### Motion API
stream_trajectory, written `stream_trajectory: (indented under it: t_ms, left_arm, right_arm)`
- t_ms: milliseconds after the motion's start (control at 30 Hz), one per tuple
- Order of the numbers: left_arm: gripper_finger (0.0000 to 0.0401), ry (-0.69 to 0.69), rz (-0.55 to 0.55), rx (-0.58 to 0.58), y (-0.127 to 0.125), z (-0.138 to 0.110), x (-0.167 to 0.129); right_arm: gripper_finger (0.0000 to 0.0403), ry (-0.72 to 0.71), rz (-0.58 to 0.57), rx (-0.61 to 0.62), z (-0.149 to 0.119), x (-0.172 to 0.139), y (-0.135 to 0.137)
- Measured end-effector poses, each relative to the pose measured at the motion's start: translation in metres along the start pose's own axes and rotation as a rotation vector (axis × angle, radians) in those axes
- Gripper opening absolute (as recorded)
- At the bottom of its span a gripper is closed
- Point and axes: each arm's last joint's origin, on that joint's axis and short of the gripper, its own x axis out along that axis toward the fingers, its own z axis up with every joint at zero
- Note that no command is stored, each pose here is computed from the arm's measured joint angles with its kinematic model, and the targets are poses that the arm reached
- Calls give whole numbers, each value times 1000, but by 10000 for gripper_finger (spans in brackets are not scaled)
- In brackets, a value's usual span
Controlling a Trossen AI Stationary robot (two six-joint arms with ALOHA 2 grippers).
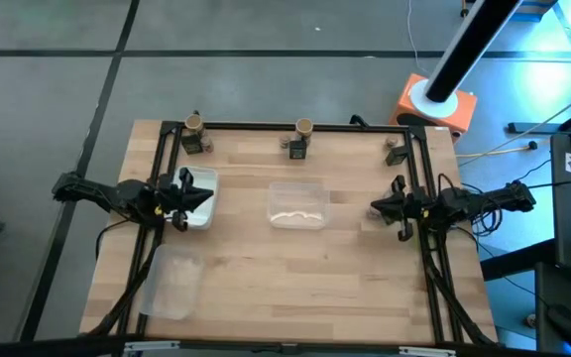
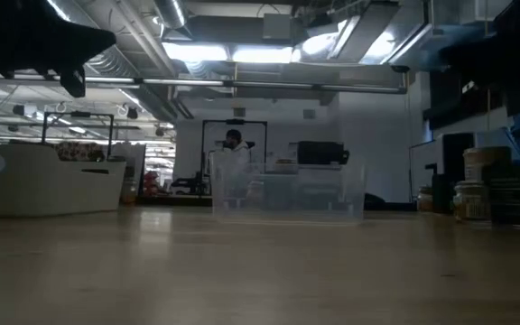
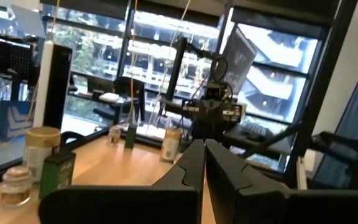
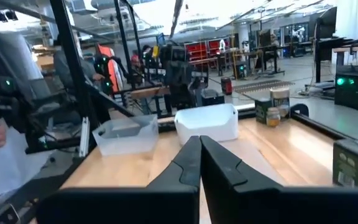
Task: Sort spices by type
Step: Put the brown seasoning bottle into the top transparent bin
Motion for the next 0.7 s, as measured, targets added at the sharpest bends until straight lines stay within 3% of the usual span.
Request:
stream_trajectory:
  t_ms: [267, 700]
  left_arm:
    - [5, -5, 33, 27, 3, 0, 1]
    - [5, -13, 84, 48, 8, 1, 2]
  right_arm:
    - [10, 177, -54, -35, 32, 8, 6]
    - [10, 680, -199, -219, 63, 44, 18]
